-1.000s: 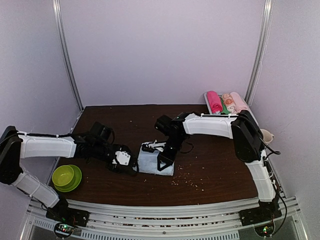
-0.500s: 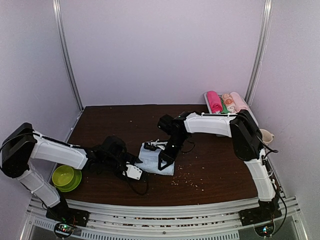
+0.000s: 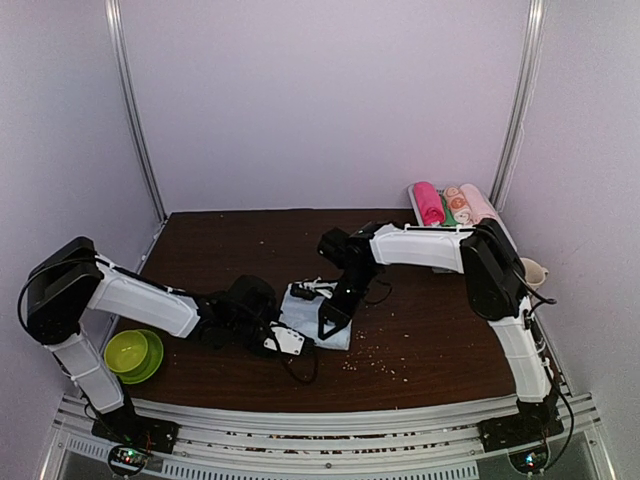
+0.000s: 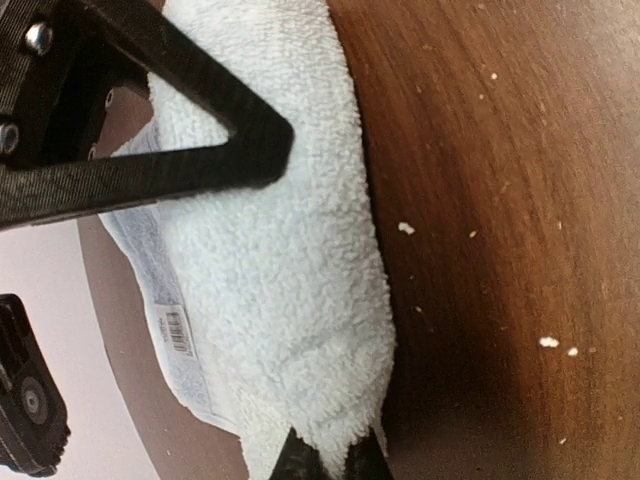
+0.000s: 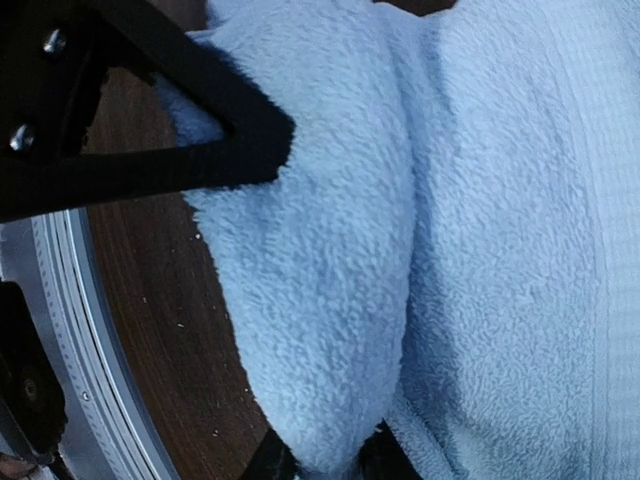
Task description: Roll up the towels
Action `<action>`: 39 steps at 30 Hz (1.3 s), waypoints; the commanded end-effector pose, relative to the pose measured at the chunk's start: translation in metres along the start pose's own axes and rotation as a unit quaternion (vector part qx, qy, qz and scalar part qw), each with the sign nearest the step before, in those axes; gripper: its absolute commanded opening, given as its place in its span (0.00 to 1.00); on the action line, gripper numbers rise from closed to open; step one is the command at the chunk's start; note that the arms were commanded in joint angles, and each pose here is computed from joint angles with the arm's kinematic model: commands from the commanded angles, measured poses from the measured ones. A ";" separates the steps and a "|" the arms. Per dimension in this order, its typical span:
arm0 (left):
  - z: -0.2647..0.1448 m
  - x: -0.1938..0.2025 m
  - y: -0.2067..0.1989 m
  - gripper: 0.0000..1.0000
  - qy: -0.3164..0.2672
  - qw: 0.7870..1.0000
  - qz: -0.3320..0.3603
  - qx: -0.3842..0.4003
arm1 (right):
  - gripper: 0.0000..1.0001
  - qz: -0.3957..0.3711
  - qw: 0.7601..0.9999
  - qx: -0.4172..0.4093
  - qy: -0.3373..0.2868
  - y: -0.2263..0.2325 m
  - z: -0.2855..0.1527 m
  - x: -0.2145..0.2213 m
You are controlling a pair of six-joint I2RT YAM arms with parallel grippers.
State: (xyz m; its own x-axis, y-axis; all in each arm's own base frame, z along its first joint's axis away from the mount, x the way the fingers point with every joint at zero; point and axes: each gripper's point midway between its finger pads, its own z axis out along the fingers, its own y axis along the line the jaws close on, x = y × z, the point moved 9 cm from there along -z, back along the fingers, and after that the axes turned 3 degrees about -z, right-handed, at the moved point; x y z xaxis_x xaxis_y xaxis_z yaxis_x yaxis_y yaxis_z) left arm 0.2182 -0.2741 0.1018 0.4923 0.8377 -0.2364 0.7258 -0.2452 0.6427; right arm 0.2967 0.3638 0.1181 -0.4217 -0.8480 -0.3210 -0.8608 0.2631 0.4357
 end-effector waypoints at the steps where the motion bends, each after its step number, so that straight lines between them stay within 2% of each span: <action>1: 0.001 -0.005 -0.006 0.00 0.000 0.997 -0.033 0.076 | 0.26 0.012 0.999 0.033 0.008 -0.006 -0.013 0.011; 2: 0.001 -0.006 -0.007 0.00 0.000 0.995 -0.038 0.088 | 0.29 0.008 0.999 0.038 -0.001 -0.003 -0.021 0.011; 4: 0.003 -0.007 -0.008 0.00 0.002 0.993 -0.045 0.109 | 0.40 0.006 0.998 0.054 -0.010 0.000 -0.033 0.012; 9: 0.006 -0.012 -0.012 0.00 -0.004 0.982 -0.067 0.174 | 0.56 0.013 0.993 0.109 -0.053 0.005 -0.073 0.022; 12: 0.008 -0.015 -0.009 0.00 -0.015 0.973 -0.087 0.214 | 0.67 0.009 0.983 0.162 -0.090 0.013 -0.101 0.032; 15: 0.010 -0.015 0.000 0.00 -0.032 0.961 -0.117 0.249 | 0.73 0.000 0.967 0.224 -0.119 0.024 -0.123 0.045; 21: 0.013 -0.011 0.024 0.00 -0.067 0.920 -0.186 0.339 | 0.80 -0.043 0.928 0.315 -0.192 0.046 -0.146 0.078; 23: 0.014 -0.010 0.032 0.00 -0.080 0.897 -0.214 0.378 | 0.81 -0.077 0.915 0.336 -0.208 0.057 -0.144 0.086; 28: 0.020 -0.006 0.057 0.00 -0.100 0.856 -0.265 0.432 | 0.84 -0.199 0.879 0.383 -0.202 0.100 -0.121 0.091; 34: 0.029 0.004 0.070 0.00 -0.103 0.821 -0.311 0.469 | 0.84 -0.283 0.846 0.392 -0.226 0.125 -0.098 0.103; 39: 0.045 0.013 0.069 0.00 -0.084 0.799 -0.334 0.493 | 0.84 -0.338 0.830 0.403 -0.185 0.135 -0.069 0.094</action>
State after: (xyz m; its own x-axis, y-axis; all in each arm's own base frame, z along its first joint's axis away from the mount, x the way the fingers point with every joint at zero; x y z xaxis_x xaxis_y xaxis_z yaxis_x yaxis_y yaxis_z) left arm 0.2982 -0.3074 0.1179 -0.0668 0.8652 -0.4969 0.9058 -0.1562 -0.3938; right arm 0.1621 0.2668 0.2015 0.1950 -0.7659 -0.6127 -0.8539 0.1748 -0.4902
